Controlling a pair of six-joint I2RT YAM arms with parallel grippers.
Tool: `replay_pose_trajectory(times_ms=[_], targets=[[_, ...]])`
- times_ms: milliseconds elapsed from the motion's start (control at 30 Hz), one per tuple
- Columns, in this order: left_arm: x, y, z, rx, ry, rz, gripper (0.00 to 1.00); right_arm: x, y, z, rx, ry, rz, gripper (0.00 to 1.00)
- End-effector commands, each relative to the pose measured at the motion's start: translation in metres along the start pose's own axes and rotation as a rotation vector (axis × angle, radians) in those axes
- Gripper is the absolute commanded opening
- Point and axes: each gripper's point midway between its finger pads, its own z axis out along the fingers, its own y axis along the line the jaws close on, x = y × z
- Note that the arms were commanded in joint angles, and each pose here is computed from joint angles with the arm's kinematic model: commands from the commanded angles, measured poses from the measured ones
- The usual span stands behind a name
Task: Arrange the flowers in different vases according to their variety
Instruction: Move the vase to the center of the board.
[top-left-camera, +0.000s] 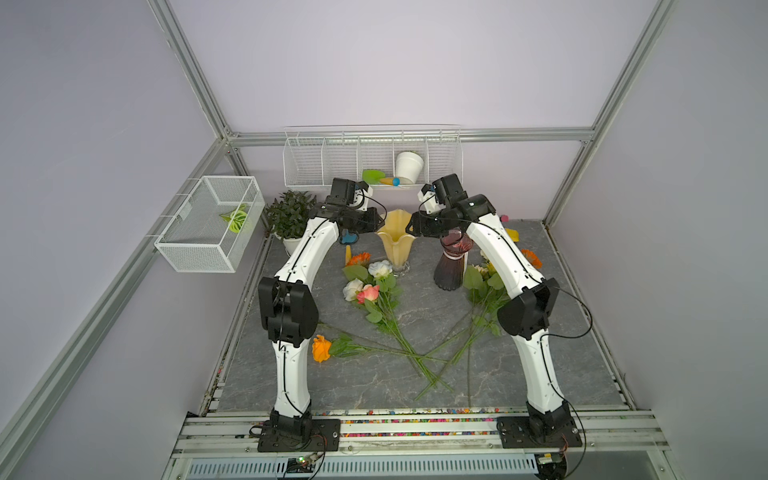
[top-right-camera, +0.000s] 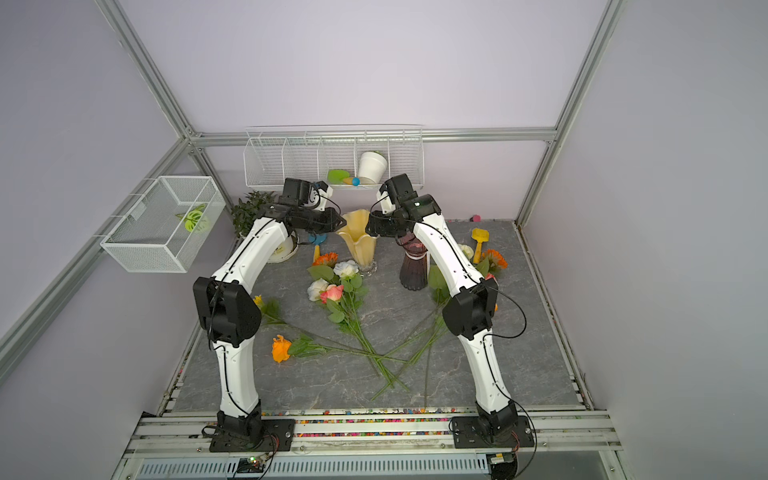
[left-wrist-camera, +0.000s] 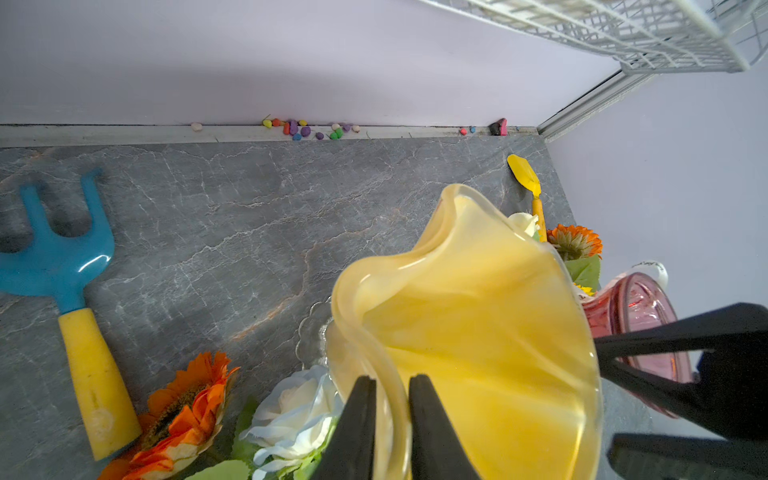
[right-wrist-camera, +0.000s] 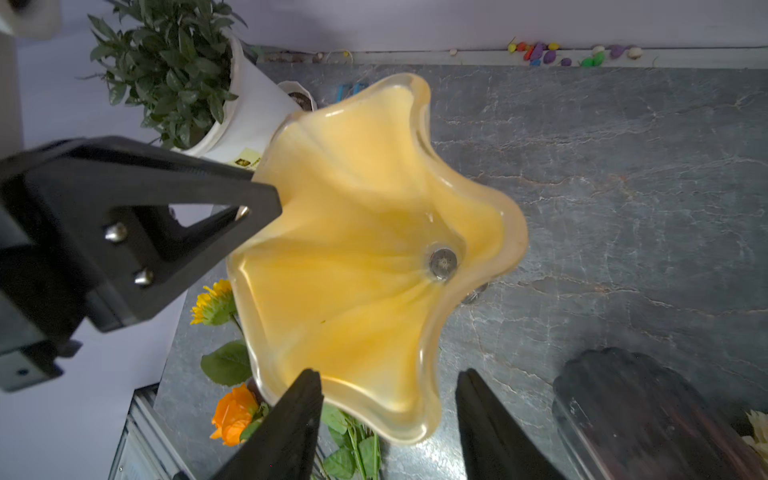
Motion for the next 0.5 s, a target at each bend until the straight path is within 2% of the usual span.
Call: replay_pose_trajectory(times_ms=[0,267,467], targets=[[0.008,0.009,0.009,-0.019,0.016,-0.010,0.19,-0.012,-0.007,0.013,0.039,-0.052,0.032,0.56],[0.015,0.007,0.013,0.005,0.037,-0.028,0.16,-0.010,-0.023,0.039,0.092,-0.055,0.063,0.47],[0.021,0.001,0.015,0.021,0.055,-0.043,0.09,-0.004,-0.020,0.054,0.083,-0.039,0.068,0.26]])
